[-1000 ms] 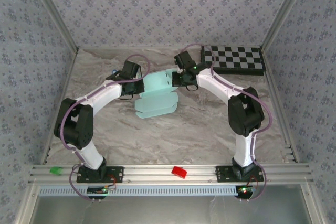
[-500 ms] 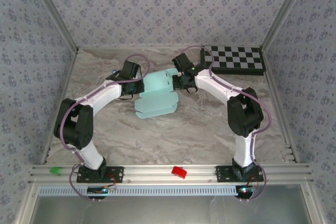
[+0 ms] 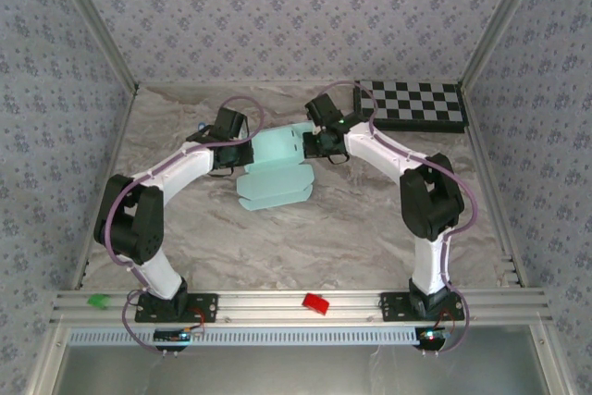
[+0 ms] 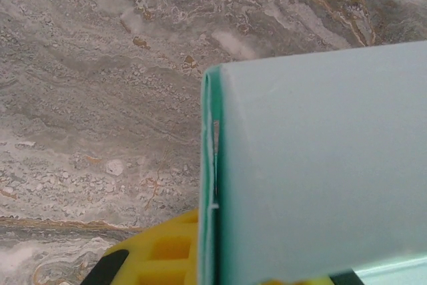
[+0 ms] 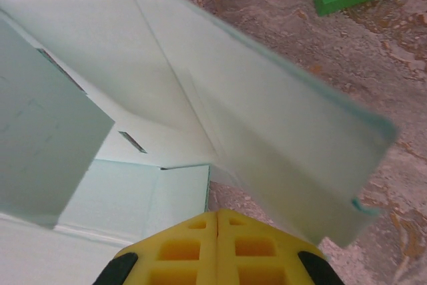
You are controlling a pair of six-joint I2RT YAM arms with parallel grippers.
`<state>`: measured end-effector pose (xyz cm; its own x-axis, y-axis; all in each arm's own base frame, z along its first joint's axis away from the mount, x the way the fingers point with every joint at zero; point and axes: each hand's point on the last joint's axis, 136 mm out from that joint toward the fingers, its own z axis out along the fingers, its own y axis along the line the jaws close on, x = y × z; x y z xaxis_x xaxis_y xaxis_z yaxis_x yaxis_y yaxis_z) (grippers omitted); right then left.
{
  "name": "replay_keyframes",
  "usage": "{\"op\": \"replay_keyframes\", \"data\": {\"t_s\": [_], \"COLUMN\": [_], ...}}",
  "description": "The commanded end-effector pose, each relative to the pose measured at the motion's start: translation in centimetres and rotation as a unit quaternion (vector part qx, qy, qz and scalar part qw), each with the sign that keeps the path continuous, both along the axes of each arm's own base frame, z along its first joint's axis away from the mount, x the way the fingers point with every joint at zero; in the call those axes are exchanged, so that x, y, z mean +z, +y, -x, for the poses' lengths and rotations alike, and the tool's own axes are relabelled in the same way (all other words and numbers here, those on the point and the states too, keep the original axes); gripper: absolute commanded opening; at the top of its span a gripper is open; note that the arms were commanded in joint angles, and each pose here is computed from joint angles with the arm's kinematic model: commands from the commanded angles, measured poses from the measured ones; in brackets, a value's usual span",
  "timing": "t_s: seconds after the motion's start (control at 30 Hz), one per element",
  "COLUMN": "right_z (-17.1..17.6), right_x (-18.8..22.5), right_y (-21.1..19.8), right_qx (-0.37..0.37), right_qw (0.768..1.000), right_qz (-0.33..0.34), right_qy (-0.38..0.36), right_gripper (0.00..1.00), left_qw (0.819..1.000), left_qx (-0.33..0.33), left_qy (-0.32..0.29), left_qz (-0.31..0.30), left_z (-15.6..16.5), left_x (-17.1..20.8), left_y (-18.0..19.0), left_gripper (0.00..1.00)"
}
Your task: Fold the paper box
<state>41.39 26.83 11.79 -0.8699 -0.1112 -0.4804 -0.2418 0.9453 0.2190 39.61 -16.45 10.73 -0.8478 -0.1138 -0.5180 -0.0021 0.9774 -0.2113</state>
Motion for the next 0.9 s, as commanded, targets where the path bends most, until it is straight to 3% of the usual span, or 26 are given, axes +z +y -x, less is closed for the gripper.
{"op": "replay_keyframes", "data": {"t_s": [0.0,0.3,0.87], "right_z": [0.2,0.3,0.6], "right_x": [1.2,1.5,1.2], "right_y": [1.4,3.3,5.4], "right_qx": [0.014,0.039,0.070], "right_qw": [0.998,0.993,0.986], "right_qz": [-0.057,-0.112,-0.151], "right_qy": [-0.002,0.004,0.026], "right_gripper": [0.00,0.00,0.00], "left_qw": [1.000,0.999,0.999], "left_qx": [-0.010,-0.012,-0.015], "left_qy": [-0.022,-0.022,-0.023], "left_qz": [0.018,0.021,0.028], "left_z": [-0.1,-0.2,-0.3], "left_x": [1.7,1.7,1.8], "left_y": [-0.9,-1.2,-1.5], "left_gripper": [0.00,0.00,0.00]}}
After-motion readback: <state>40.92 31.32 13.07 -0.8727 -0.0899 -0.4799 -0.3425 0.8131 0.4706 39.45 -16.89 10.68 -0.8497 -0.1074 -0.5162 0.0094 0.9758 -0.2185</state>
